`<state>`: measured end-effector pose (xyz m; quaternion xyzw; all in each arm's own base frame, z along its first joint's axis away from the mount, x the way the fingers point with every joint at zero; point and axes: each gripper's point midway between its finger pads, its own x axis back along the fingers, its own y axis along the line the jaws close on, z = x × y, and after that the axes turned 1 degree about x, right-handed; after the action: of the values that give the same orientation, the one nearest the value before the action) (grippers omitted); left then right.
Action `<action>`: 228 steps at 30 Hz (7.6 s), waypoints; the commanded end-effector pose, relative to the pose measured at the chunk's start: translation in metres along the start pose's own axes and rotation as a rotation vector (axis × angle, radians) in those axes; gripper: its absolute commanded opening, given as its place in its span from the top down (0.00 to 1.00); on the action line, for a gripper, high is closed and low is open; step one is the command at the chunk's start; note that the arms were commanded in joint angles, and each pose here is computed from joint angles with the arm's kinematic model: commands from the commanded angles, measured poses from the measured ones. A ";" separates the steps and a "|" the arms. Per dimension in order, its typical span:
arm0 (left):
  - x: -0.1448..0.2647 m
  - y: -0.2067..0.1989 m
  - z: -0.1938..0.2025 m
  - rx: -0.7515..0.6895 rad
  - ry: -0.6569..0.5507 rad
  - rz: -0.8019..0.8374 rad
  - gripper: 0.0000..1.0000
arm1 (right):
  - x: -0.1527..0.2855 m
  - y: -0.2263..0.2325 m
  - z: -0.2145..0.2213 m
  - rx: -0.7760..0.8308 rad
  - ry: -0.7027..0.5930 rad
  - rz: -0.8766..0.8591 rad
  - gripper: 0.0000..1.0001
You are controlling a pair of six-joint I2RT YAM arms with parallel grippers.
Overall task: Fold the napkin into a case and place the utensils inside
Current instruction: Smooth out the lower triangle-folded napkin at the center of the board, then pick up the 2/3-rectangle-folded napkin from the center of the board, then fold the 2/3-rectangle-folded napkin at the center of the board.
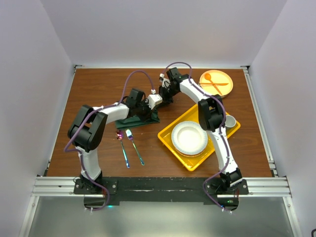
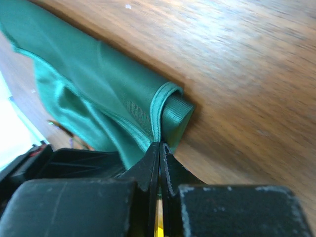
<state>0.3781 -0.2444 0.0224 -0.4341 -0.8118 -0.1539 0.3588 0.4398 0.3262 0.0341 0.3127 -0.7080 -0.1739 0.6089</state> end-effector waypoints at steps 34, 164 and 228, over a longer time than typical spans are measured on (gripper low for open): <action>0.058 0.101 -0.122 0.991 -0.624 0.299 0.36 | -0.011 -0.033 -0.011 0.266 -0.121 0.152 1.00; 0.054 0.015 -0.006 -0.571 -0.079 -0.030 0.55 | -0.035 -0.072 -0.031 0.066 -0.180 0.191 0.94; 0.011 0.002 0.052 -0.529 0.240 0.121 0.86 | -0.037 -0.070 -0.022 0.131 -0.146 0.162 0.98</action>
<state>0.3656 -0.2225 0.0203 -0.5330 -0.7014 -0.3699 0.2952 0.4934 0.3330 0.0252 0.3436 -0.7882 -0.1478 0.4887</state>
